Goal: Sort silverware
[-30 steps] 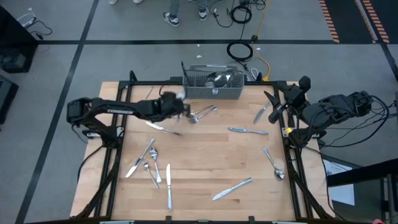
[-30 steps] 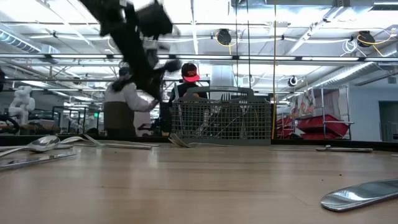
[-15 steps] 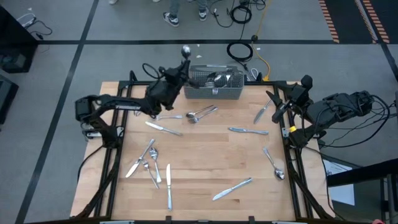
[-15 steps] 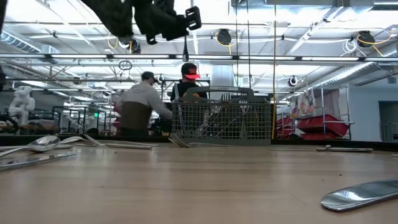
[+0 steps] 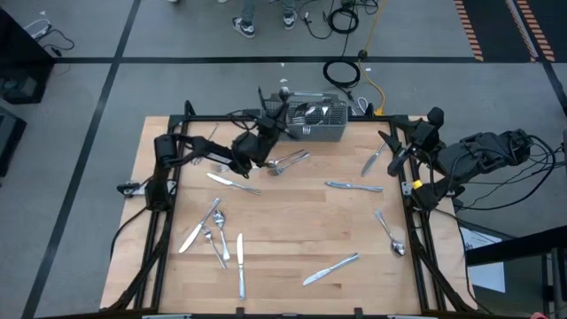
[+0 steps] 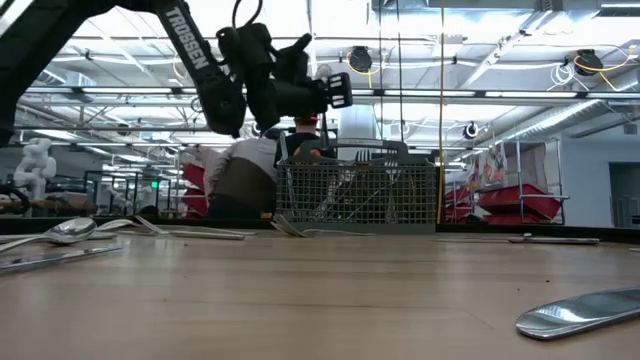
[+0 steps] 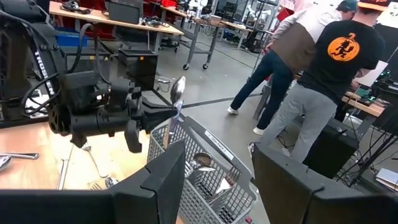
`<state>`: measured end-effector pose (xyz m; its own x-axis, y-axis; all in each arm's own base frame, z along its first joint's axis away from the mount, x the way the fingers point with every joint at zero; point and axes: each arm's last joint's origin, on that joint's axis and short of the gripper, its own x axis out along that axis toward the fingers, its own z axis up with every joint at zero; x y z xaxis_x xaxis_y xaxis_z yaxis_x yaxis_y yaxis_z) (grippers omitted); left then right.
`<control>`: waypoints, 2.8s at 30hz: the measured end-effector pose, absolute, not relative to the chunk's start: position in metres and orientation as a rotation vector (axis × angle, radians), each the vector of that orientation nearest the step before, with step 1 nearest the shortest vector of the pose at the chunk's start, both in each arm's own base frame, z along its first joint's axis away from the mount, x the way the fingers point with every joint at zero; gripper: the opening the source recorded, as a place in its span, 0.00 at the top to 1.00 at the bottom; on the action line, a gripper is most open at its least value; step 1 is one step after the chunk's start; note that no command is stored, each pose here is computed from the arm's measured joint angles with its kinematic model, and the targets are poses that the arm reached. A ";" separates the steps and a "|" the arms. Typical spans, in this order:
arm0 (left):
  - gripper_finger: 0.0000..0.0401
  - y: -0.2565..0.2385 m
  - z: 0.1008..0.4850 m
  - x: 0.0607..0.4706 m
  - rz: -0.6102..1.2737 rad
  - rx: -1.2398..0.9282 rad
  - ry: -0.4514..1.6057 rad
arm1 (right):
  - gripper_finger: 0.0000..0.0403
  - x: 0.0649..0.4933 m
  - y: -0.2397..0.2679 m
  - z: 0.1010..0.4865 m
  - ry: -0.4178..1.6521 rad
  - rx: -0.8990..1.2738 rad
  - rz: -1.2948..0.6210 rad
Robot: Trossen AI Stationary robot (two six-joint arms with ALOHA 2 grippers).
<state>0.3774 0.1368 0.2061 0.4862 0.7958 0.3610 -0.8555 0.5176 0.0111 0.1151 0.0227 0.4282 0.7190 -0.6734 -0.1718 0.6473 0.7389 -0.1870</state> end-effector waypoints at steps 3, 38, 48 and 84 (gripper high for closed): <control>0.98 0.139 0.203 0.385 1.003 0.239 -0.296 | 0.56 0.115 0.023 0.427 0.246 -0.118 -0.712; 1.00 0.155 0.162 0.393 1.109 0.164 -0.097 | 0.56 0.114 0.023 0.423 0.293 -0.154 -0.686; 0.85 0.155 0.156 0.395 1.098 0.127 -0.055 | 0.56 0.112 0.023 0.424 0.298 -0.134 -0.636; 0.82 0.006 0.323 0.225 0.743 -0.104 0.625 | 0.56 0.107 0.024 0.428 0.276 -0.049 -0.470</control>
